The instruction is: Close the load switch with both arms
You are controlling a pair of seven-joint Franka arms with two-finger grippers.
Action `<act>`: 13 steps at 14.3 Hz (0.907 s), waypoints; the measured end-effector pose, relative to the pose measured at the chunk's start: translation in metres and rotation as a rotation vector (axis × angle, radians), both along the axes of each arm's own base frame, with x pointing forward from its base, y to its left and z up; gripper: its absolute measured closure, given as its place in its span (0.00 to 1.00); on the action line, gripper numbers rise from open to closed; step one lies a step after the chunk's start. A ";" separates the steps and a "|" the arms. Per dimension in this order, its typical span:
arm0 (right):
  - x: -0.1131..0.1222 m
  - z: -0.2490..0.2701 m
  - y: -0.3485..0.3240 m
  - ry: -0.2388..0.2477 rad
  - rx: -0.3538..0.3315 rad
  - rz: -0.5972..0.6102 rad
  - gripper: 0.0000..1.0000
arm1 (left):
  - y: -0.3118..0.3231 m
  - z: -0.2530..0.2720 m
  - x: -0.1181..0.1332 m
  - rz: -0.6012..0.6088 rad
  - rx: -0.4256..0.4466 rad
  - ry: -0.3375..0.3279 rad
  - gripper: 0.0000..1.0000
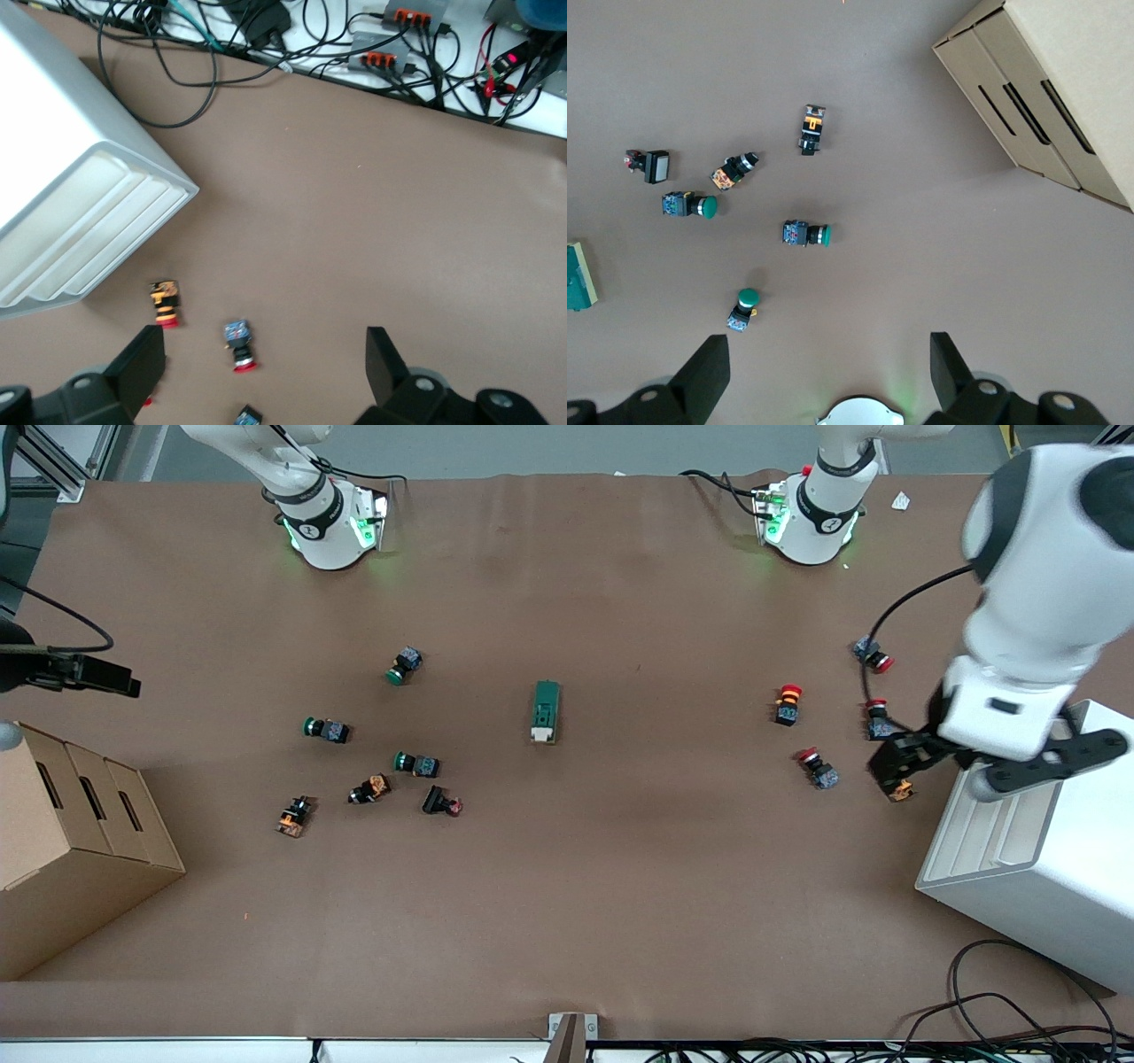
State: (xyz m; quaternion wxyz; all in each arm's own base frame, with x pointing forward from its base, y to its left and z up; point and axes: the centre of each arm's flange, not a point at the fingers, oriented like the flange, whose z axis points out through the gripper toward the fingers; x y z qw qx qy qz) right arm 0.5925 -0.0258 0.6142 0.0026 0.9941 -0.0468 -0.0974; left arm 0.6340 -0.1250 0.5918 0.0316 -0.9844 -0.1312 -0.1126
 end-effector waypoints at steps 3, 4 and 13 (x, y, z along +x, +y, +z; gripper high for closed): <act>-0.016 0.012 0.001 -0.014 0.003 0.001 0.00 | 0.047 0.017 -0.009 -0.069 -0.016 0.040 0.00; -0.023 0.015 0.001 -0.018 0.003 0.001 0.00 | 0.061 0.023 -0.014 -0.099 -0.025 0.055 0.00; -0.084 0.058 0.002 -0.096 0.006 0.001 0.00 | 0.109 0.060 -0.095 -0.254 -0.037 0.169 0.00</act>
